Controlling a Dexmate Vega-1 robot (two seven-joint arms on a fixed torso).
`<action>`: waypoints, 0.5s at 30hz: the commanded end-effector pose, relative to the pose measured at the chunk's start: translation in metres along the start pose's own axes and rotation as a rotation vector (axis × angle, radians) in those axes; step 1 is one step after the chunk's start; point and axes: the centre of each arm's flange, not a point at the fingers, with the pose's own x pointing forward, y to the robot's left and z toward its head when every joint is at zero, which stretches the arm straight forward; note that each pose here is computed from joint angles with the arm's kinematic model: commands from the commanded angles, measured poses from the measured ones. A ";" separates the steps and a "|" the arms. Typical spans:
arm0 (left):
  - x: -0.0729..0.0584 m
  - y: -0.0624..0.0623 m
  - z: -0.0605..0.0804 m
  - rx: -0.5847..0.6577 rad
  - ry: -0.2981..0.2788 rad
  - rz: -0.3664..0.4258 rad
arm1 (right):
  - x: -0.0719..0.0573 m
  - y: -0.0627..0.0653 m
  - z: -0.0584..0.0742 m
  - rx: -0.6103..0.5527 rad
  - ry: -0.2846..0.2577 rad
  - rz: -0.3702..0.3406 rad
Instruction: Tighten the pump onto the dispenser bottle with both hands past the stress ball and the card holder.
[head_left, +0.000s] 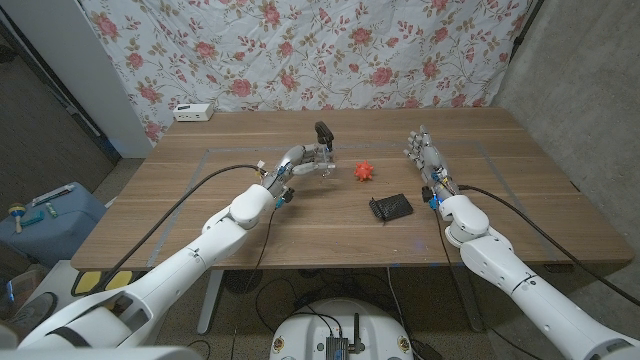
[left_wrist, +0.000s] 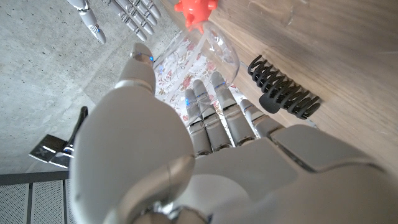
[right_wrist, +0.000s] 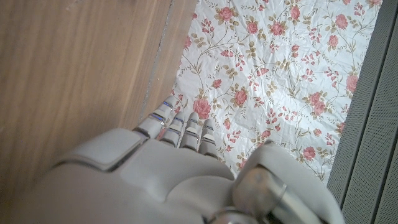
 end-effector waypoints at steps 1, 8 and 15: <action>0.001 -0.007 0.014 0.012 0.018 -0.002 | -0.002 -0.004 0.016 -0.080 -0.004 0.021; 0.006 -0.011 0.015 0.016 0.028 -0.023 | -0.007 -0.004 0.031 -0.161 0.000 0.040; 0.012 -0.017 0.016 0.019 0.034 -0.034 | -0.007 -0.002 0.045 -0.227 -0.008 0.058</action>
